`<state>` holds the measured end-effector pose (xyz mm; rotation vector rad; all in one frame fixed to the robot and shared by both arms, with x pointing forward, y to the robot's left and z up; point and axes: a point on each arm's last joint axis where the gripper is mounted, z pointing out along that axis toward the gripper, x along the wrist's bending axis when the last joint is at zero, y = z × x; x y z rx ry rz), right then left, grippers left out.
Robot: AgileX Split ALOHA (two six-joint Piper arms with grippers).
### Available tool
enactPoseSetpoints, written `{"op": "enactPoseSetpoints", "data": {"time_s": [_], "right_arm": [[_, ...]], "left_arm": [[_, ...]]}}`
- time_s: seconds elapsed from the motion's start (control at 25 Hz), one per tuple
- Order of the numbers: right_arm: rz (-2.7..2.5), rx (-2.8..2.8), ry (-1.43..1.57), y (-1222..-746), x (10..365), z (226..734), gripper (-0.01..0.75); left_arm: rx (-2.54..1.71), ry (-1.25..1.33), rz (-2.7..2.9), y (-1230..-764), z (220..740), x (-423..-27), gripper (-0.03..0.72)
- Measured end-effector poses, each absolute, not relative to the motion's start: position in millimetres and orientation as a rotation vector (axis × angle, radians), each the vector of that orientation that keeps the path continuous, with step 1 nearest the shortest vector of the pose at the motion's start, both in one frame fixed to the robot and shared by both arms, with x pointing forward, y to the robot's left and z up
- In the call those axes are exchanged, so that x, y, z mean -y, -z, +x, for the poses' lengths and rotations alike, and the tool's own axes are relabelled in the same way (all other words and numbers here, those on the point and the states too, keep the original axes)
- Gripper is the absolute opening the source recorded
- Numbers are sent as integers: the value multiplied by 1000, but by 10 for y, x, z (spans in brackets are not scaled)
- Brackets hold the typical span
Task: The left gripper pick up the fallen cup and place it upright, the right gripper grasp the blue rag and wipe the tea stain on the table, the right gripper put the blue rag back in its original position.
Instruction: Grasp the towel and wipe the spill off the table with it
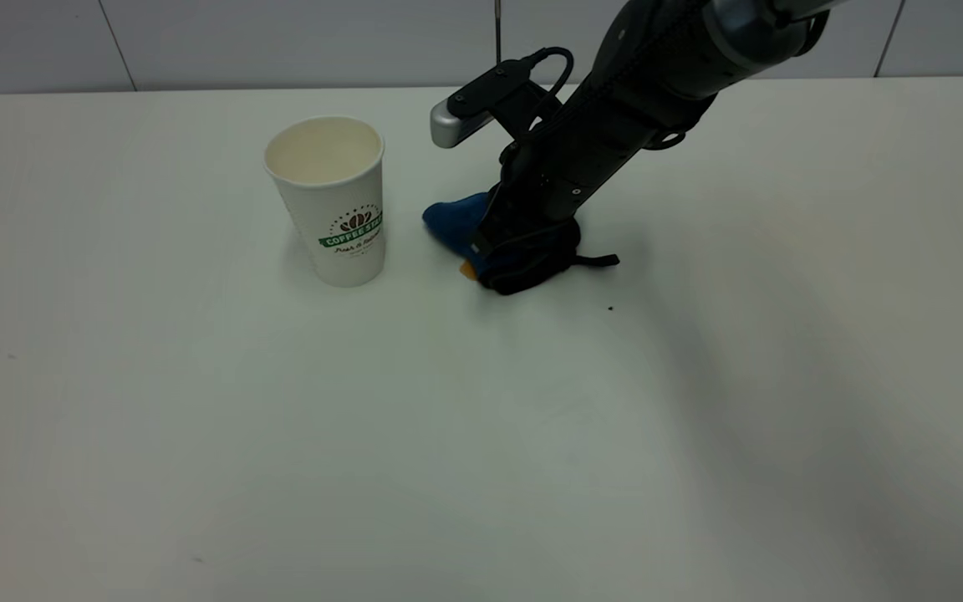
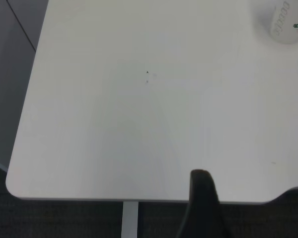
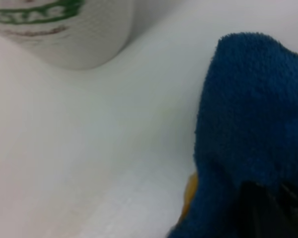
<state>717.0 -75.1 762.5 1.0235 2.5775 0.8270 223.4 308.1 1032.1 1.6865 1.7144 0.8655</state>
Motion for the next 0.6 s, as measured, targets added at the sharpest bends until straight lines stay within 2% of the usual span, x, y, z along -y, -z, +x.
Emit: {"op": "enactPoseSetpoints", "data": {"time_s": [0.32,0.6], "right_arm": [[920,-2846,-756,-7604,642,6956,38],[1000,-2801,-433,-7652,804,6980,38]], "left_arm": [[-1714,-866,1687,-10321,2234,-3081,566],[-1714,-866,1687,-10321,2234,-3081,566]]}}
